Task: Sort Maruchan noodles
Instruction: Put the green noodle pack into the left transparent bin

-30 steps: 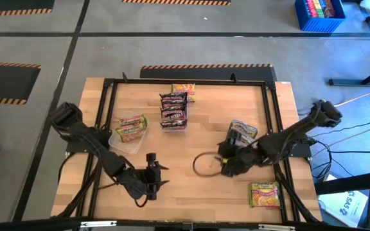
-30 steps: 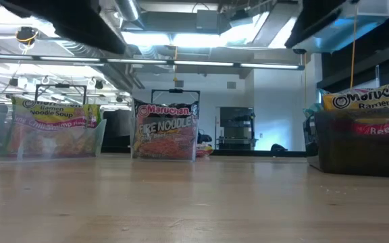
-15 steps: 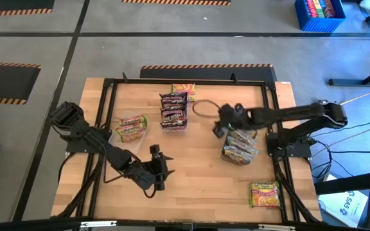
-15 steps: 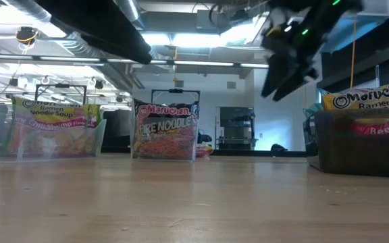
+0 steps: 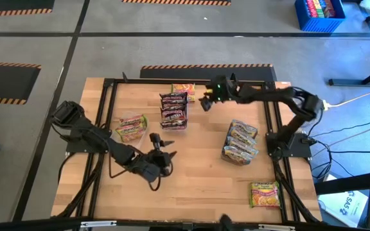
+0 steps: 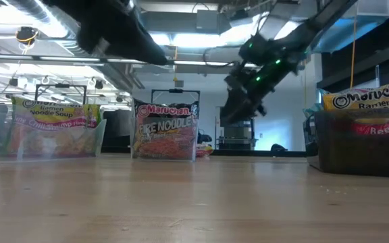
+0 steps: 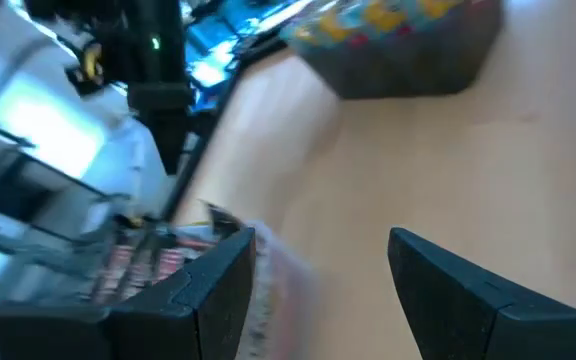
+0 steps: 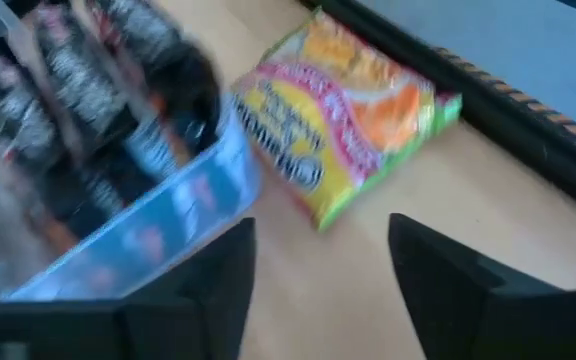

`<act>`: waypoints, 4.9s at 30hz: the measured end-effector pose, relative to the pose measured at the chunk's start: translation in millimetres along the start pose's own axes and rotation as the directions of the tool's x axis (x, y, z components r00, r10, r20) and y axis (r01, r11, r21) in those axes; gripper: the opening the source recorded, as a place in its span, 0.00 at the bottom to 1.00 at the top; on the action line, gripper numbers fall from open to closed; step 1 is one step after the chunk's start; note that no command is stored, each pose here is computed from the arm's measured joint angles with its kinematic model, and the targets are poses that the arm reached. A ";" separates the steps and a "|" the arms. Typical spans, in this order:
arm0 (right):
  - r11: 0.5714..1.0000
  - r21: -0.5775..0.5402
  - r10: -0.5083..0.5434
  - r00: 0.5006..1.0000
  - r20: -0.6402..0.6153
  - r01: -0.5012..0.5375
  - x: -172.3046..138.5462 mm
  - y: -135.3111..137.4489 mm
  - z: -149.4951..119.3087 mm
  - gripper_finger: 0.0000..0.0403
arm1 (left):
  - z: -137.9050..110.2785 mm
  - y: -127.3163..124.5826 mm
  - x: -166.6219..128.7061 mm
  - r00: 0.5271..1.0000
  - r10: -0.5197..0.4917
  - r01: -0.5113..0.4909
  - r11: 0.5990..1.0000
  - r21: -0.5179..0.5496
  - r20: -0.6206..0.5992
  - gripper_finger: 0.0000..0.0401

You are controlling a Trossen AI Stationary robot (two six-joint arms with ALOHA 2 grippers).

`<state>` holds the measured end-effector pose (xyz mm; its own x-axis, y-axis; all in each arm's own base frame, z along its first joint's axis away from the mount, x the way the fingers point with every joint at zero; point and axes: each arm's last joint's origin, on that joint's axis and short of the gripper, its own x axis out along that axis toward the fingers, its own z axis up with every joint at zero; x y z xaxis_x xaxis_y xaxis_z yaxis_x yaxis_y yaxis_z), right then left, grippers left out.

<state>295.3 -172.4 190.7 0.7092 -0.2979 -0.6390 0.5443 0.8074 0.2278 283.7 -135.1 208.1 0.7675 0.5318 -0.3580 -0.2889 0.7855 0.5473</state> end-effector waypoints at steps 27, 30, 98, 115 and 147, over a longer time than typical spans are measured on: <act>0.993 -0.093 0.031 0.899 -0.437 -0.079 125.0 -67.3 73.0 0.05 | -7.6 37.5 52.0 0.991 -0.072 0.061 0.994 -0.091 -0.114 0.56; 0.994 -0.102 -0.015 0.853 -0.521 -0.044 116.6 -67.7 66.4 0.05 | -7.4 36.2 51.1 0.990 -0.090 0.080 0.992 -0.096 -0.111 0.56; 0.933 -0.351 -0.215 0.669 -0.712 -0.074 61.5 94.5 -18.0 0.05 | -9.6 5.7 6.7 0.997 0.030 -0.028 0.999 0.037 -0.074 0.56; 0.896 -0.400 -0.142 0.730 -0.669 -0.193 32.4 207.1 -76.4 0.05 | -10.4 -7.5 3.8 0.897 -0.428 0.400 0.893 -0.206 -0.110 0.56; 0.872 -0.483 -0.218 0.823 -0.524 -0.077 -17.5 251.5 -129.5 0.05 | -53.1 -69.5 25.3 0.905 -0.360 0.242 0.874 -0.421 -0.226 0.56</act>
<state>361.8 101.9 164.1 0.2308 -0.1542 -0.9607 0.2041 0.9731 -0.1072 292.8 -159.4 120.9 0.6691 0.2704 -0.6923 -0.3074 0.9487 0.0735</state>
